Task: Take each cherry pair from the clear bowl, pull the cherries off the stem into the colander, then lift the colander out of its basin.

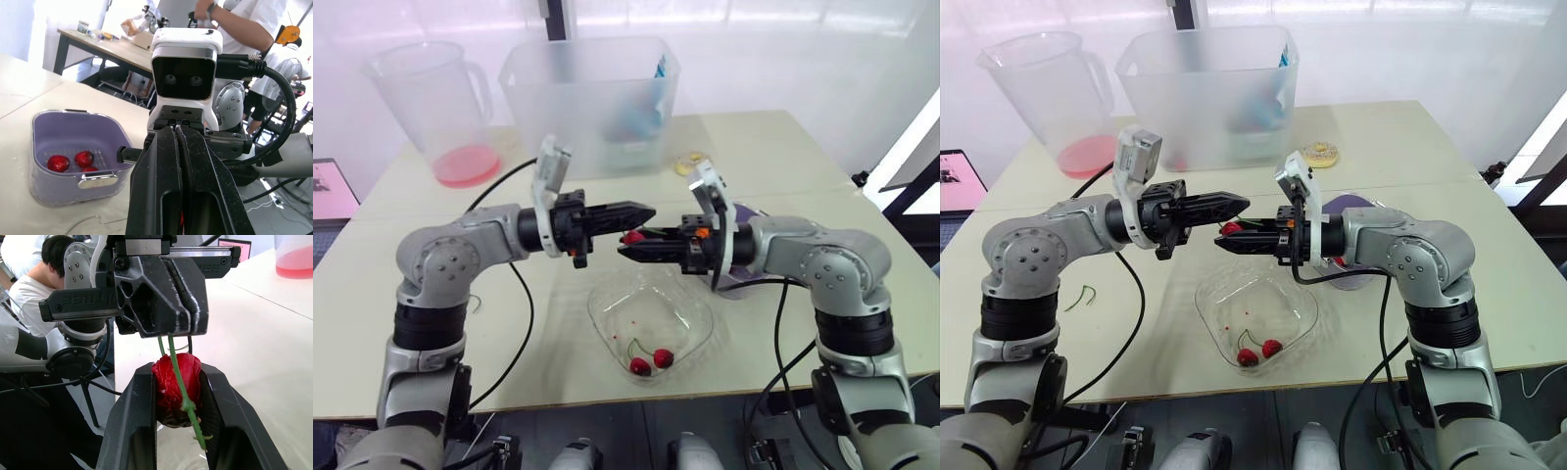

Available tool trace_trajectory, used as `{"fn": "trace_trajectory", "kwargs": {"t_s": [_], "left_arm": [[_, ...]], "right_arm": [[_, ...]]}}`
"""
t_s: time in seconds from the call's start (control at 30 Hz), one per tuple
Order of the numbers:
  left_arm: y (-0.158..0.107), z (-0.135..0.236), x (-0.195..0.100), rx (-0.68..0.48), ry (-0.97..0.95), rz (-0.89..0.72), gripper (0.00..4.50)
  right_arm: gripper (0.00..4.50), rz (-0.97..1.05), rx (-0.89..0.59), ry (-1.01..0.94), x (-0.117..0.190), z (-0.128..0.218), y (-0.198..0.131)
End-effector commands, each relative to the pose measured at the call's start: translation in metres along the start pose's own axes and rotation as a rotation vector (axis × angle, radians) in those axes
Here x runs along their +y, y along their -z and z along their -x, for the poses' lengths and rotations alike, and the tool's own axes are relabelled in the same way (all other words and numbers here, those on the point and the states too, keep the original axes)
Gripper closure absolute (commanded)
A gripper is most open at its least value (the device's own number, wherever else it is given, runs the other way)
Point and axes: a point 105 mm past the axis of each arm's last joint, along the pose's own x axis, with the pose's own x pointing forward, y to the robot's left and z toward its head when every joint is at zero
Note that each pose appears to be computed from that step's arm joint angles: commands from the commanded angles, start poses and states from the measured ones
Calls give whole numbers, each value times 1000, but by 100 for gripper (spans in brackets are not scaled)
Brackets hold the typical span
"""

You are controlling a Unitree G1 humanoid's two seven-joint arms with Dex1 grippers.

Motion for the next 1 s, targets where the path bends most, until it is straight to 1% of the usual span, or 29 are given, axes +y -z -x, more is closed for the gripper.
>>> {"fn": "trace_trajectory", "kwargs": {"t_s": [0.03,0.13,0.3,0.37,0.43,0.6,0.77,0.87,0.9,1.0], "left_arm": [[-5,1,-6,-9,15,-42,450],[-6,1,-4,-12,12,-44,450],[-8,1,-4,-37,18,-30,450],[-9,1,-4,-39,14,-29,450],[-10,2,-4,-43,10,-27,450],[-11,6,0,-49,-16,-29,450],[-11,10,0,-55,-37,-30,450],[-9,13,1,-56,-57,-28,450],[-8,14,2,-56,-64,-29,450],[-4,18,2,-56,-82,-27,450]], "right_arm": [[343,51,-14,-9,5,1,-10],[343,42,7,-1,3,1,-4],[343,-21,79,58,-9,2,20],[343,-51,103,100,-15,5,31],[343,-66,101,123,-18,11,34],[343,-51,119,235,-32,46,23],[343,21,134,332,-41,85,-6],[343,85,185,416,-49,109,-16],[343,101,205,453,-55,117,-18],[343,129,305,631,-83,151,-15]]}}
